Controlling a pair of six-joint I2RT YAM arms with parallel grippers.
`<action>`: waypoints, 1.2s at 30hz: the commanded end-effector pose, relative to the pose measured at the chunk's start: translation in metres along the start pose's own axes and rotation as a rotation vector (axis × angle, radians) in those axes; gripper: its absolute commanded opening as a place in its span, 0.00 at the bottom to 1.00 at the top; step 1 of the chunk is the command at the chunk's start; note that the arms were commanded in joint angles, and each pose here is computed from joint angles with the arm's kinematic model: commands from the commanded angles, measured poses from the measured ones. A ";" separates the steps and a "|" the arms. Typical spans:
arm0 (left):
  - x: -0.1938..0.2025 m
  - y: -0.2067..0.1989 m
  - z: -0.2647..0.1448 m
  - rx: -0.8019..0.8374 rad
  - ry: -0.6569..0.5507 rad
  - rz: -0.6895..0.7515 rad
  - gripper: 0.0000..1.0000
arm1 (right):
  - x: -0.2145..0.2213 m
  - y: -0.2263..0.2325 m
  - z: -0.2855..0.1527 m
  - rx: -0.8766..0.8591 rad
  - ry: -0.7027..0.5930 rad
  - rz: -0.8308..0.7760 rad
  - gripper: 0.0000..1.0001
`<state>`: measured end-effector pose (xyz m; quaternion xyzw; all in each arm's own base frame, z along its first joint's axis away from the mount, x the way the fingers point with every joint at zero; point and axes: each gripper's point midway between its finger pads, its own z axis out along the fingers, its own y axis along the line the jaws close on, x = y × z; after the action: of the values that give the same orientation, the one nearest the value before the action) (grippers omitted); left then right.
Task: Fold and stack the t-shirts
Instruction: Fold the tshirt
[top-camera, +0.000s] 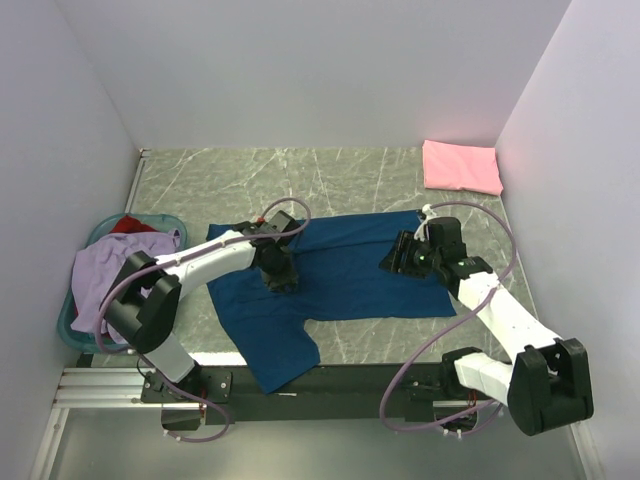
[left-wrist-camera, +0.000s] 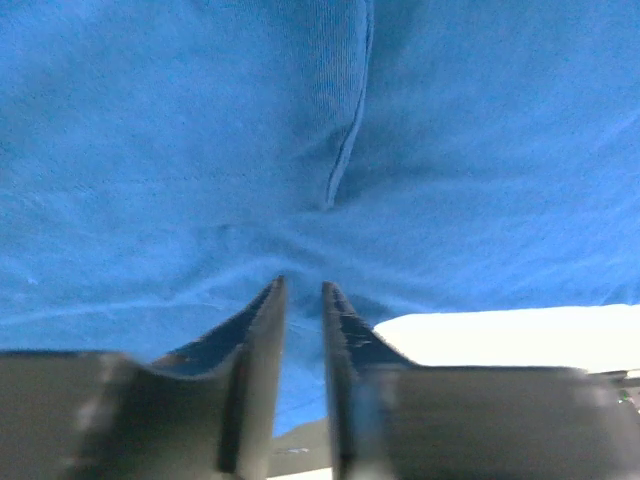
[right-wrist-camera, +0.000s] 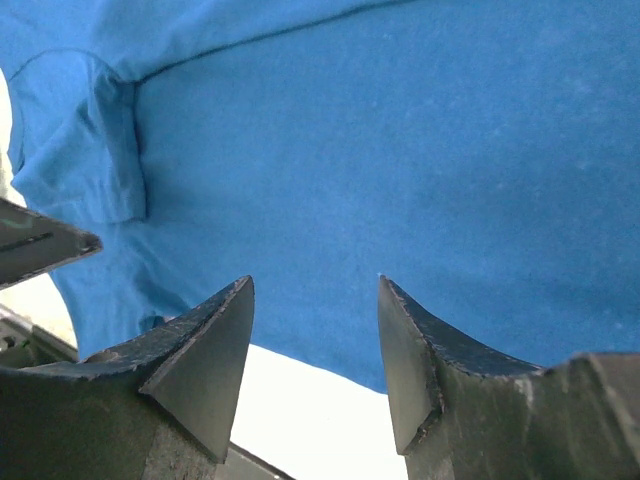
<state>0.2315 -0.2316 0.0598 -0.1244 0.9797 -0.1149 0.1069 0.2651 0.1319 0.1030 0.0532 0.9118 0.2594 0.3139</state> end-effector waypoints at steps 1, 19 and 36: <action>0.005 -0.015 -0.002 0.059 0.023 -0.006 0.34 | -0.005 0.010 0.001 -0.054 0.001 -0.015 0.59; -0.052 0.120 -0.038 -0.002 -0.299 -0.291 0.75 | 0.026 0.136 0.055 -0.399 0.216 0.020 0.42; -0.047 0.144 -0.015 0.057 -0.256 -0.338 0.71 | 0.093 0.182 0.136 -0.367 0.440 -0.011 0.40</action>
<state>0.2324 -0.0722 0.0401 -0.3213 0.9195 -0.1118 0.1969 0.2491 0.3640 0.0480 -0.0713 0.8979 0.4231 0.0987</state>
